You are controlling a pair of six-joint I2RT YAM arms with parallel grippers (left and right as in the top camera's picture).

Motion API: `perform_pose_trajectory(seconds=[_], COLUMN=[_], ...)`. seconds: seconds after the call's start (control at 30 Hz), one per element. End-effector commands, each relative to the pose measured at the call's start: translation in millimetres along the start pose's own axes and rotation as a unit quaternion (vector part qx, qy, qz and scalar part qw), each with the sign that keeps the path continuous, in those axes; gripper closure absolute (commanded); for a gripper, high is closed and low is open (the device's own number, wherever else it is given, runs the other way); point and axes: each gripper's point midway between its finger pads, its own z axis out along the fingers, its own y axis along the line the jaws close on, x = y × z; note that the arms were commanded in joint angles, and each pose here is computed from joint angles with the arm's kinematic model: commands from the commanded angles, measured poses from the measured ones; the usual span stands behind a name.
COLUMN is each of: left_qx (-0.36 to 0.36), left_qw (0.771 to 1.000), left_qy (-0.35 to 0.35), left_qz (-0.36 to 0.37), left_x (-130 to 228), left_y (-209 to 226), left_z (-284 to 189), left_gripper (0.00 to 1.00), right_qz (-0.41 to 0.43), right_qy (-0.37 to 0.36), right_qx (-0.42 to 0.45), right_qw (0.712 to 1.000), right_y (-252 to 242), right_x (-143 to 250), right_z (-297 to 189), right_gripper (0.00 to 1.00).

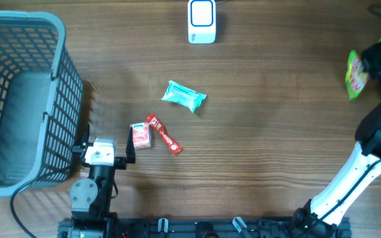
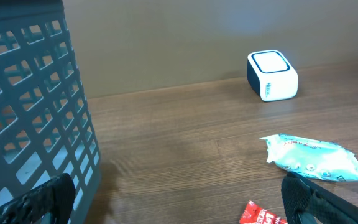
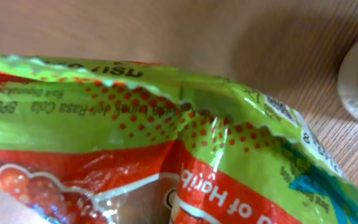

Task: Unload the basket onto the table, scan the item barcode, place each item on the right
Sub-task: 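Reach the right gripper to the wipes pack and grasp it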

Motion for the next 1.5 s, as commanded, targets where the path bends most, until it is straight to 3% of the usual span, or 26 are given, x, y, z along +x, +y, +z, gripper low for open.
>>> perform_pose_trajectory(seconds=[0.0,0.03,0.07,0.1,0.13,0.23,0.3,0.37,0.43,0.47,0.57,0.6,0.63,0.73,0.83,1.03,1.1,1.3,1.37,1.47], left_qx=[0.007,0.007,0.007,0.007,0.007,0.007,0.007,0.007,0.007,0.007,0.007,0.007,0.007,0.007,0.007,0.007,0.007,0.007,0.007,0.007], left_qw=[1.000,1.000,1.000,1.000,1.000,1.000,1.000,1.000,1.000,1.000,1.000,1.000,1.000,1.000,1.000,1.000,1.000,1.000,1.000,1.000], left_qy=[-0.002,-0.002,-0.002,-0.002,-0.002,-0.002,-0.002,-0.002,-0.002,-0.002,-0.002,-0.002,-0.002,-0.002,-0.002,-0.002,-0.002,-0.002,-0.002,-0.002], left_qz=[0.007,0.007,0.007,0.007,0.007,0.007,0.007,0.007,0.007,0.007,0.007,0.007,0.007,0.007,0.007,0.007,0.007,0.007,0.007,0.007], left_x=[0,0,0,0,0,0,0,0,0,0,0,0,0,0,0,0,0,0,0,0], left_y=[-3,-3,-3,-3,-3,-3,-3,-3,-3,-3,-3,-3,-3,-3,-3,-3,-3,-3,-3,-3], left_z=[0,0,0,0,0,0,0,0,0,0,0,0,0,0,0,0,0,0,0,0], left_gripper=[0.00,0.00,0.00,0.00,0.00,0.00,0.00,0.00,0.00,0.00,0.00,0.00,0.00,0.00,0.00,0.00,0.00,0.00,0.00,0.00], right_qz=[0.009,0.019,0.028,0.020,-0.017,-0.068,-0.139,-0.252,-0.402,-0.490,-0.635,-0.669,-0.700,-0.758,-0.799,-0.843,-0.839,-0.846,-0.850,-0.849], right_qy=[-0.025,-0.032,-0.046,-0.057,-0.074,-0.105,-0.063,-0.034,-0.007,-0.002,-0.003,-0.010,-0.008,0.022,0.036,-0.066,-0.104,-0.086,-0.069,-0.070], right_qx=[0.021,0.019,0.010,-0.006,-0.056,-0.171,-0.272,-0.304,-0.301,-0.291,-0.259,-0.246,-0.237,-0.221,-0.186,-0.119,-0.109,-0.086,-0.071,-0.066], right_qw=[0.999,0.999,0.999,0.998,0.996,0.977,0.950,0.918,0.865,0.822,0.728,0.701,0.673,0.614,0.570,0.521,0.524,0.519,0.518,0.519], right_y=[-25,-32,-38,-36,-18,36,90,129,164,176,193,196,198,194,186,206,217,215,208,208], right_x=[-23,-32,-44,-52,-59,-41,21,84,166,213,307,331,360,421,464,494,492,502,505,505], right_z=[-9,-19,-38,-58,-90,-174,-229,-250,-254,-255,-253,-249,-245,-220,-181,-140,-133,-93,-76,-70], right_gripper=[0.95,0.92,0.40,0.15,0.01,0.00,0.01,0.01,0.01,0.00,0.01,0.10,0.11,0.00,0.00,0.01,0.01,0.17,0.26,0.61])
